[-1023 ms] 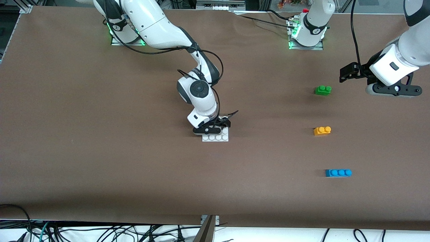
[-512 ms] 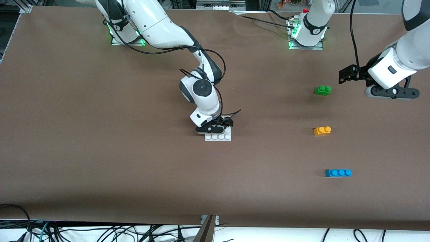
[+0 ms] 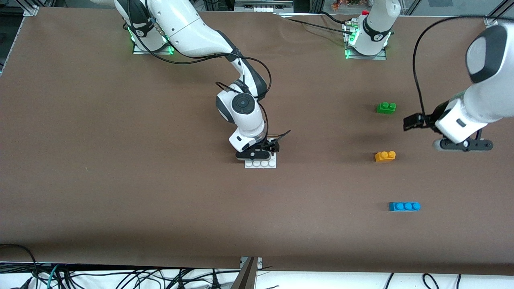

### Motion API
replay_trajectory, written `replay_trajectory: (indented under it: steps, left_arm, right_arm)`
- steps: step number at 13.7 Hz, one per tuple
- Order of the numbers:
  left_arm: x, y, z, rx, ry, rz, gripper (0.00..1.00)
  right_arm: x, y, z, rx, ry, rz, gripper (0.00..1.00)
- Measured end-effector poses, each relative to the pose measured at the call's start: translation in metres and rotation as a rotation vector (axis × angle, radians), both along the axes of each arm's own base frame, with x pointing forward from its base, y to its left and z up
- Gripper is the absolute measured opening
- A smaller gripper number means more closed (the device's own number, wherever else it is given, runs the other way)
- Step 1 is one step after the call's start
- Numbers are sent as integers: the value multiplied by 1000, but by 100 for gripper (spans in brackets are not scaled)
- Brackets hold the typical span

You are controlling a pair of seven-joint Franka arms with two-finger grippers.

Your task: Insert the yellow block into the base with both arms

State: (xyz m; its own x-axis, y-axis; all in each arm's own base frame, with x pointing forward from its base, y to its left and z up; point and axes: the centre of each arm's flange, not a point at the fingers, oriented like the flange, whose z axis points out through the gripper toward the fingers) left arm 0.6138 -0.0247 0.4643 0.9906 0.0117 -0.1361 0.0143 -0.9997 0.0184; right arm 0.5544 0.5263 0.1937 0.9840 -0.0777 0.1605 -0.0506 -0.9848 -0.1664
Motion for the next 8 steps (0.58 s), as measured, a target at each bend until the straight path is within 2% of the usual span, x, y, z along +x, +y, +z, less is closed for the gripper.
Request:
replay_trajectory:
  steps: [2,4,8]
  left_arm:
    - [11,6,-37,1,17,16,100]
    - [13,10,-71,7,29,29,100]
    - [-1,12,-134,52,-22,11,100]
  right_arm:
    - [9,5,24,-9,7,0,100]
    - [24,1,54,-26,-6,2,100]
    - [77,-65,117,-111,-31,90,100]
